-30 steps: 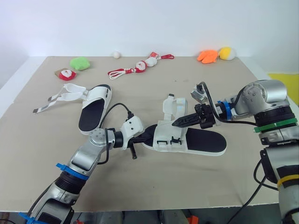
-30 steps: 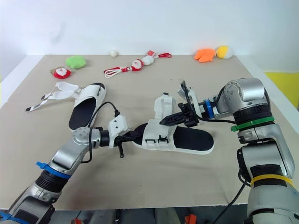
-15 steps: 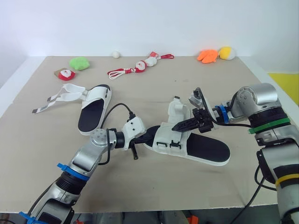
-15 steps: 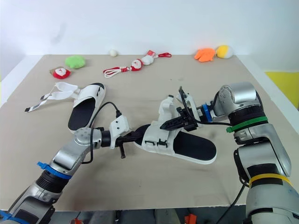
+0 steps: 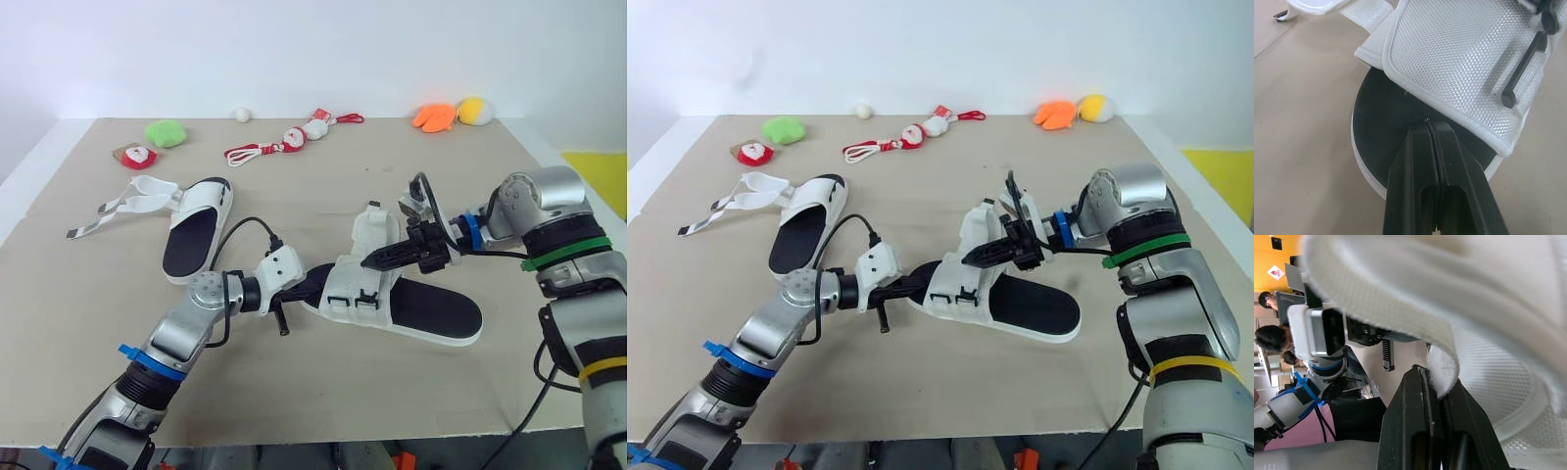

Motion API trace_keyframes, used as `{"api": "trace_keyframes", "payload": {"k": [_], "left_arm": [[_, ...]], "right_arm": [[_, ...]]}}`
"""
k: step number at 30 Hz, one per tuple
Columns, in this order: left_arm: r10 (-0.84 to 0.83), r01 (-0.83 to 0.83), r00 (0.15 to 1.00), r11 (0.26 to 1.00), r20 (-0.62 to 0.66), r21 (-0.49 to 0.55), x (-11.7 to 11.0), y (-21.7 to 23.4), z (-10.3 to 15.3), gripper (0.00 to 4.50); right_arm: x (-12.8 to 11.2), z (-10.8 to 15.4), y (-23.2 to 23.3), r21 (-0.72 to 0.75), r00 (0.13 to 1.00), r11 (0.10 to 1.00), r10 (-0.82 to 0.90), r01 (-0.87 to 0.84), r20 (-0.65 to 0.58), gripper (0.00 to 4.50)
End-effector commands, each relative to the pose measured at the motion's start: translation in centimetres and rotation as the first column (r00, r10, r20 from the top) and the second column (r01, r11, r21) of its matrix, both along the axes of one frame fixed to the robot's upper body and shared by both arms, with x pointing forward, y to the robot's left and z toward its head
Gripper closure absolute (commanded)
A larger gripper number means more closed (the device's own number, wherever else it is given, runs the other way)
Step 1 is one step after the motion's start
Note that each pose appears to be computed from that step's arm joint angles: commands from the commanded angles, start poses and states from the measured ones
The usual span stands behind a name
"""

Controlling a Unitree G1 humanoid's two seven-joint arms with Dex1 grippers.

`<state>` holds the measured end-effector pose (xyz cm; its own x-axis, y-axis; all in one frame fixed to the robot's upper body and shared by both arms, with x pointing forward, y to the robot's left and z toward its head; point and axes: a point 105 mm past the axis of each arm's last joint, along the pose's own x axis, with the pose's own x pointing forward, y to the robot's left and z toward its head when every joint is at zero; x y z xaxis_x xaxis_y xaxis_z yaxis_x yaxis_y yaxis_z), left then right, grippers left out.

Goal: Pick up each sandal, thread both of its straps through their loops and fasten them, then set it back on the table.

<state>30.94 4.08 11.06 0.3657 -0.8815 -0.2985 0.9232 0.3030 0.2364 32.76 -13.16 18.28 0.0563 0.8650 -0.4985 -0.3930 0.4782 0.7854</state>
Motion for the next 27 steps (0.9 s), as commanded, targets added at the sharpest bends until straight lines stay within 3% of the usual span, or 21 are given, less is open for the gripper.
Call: {"api": "trace_keyframes", "payload": {"k": [1, 10, 27], "left_arm": [[0.011, -0.005, 0.996, 0.998, -0.083, 0.069, -0.6, 0.5, -2.7, 4.5], [0.008, -0.002, 0.996, 0.998, -0.086, 0.069, -0.7, 0.3, -2.8, 4.5], [0.01, -0.004, 0.996, 0.998, -0.09, 0.069, -0.7, 0.3, -2.9, 4.5]], "right_arm": [[-0.1, 1.3, 0.2, 0.027, 1.0, 0.999, 0.017, -0.018, 0.026, 4.46], [-1.5, -0.7, 0.1, -0.029, 0.997, 0.997, 0.072, -0.072, -0.009, 4.46], [-2.0, -2.1, -0.3, -0.14, 0.993, 0.985, 0.108, -0.099, 0.055, 4.46]]}}
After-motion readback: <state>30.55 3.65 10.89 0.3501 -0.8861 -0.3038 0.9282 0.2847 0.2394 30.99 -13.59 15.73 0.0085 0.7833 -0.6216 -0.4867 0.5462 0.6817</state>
